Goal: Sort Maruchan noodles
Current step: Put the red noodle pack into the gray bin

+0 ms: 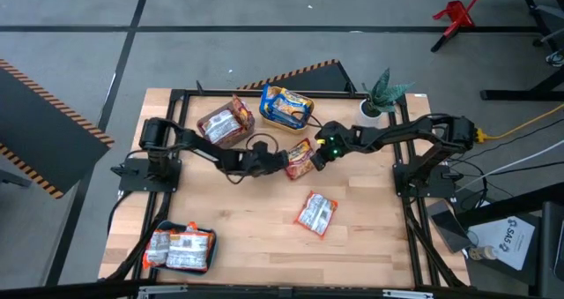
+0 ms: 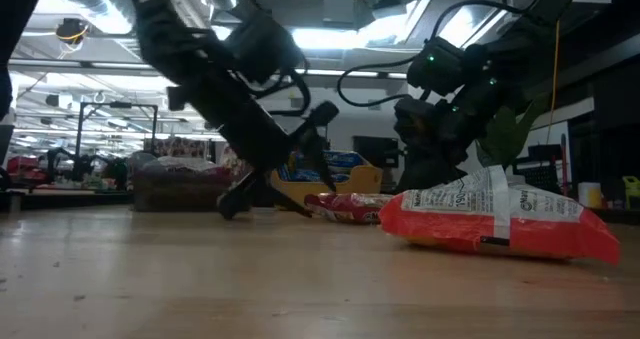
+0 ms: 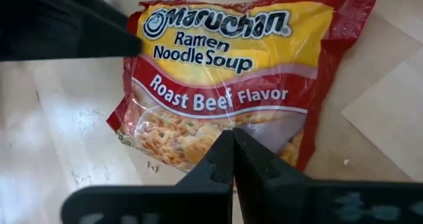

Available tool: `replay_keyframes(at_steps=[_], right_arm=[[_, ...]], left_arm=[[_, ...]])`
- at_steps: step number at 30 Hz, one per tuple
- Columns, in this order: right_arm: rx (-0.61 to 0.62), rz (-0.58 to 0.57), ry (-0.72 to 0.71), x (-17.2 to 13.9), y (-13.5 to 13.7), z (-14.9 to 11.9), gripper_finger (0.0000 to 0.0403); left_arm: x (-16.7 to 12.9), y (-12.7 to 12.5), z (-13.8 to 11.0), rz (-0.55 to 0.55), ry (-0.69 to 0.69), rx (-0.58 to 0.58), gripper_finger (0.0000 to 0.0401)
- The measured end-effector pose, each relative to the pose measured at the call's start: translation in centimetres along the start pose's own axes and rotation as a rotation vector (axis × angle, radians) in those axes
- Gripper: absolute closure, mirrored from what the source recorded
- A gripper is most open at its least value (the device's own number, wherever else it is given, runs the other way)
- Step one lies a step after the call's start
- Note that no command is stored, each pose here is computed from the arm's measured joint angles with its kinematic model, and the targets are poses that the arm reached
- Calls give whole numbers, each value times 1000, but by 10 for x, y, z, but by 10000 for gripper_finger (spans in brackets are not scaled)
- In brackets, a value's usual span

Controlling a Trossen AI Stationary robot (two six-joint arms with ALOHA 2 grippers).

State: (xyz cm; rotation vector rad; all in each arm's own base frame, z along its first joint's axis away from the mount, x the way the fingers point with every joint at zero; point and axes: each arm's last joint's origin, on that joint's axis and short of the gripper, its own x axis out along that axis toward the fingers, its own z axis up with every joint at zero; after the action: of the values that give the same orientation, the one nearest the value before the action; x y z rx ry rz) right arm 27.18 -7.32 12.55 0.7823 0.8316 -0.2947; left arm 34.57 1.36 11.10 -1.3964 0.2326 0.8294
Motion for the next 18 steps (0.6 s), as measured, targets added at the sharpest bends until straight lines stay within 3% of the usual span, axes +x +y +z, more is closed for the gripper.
replay_keyframes(at_steps=[6, 12, 18], right_arm=[[-23, 20, -10, 0, 1, 1, 403], [-27, 48, -9, 1, 2, 2, 403], [-53, 77, 12, 1, 3, 1, 403]], left_arm=[[4, -15, 3, 6, 42, 143, 179], [15, -13, 7, 51, 26, 144, 151], [24, -6, 2, 57, 33, 50, 139]])
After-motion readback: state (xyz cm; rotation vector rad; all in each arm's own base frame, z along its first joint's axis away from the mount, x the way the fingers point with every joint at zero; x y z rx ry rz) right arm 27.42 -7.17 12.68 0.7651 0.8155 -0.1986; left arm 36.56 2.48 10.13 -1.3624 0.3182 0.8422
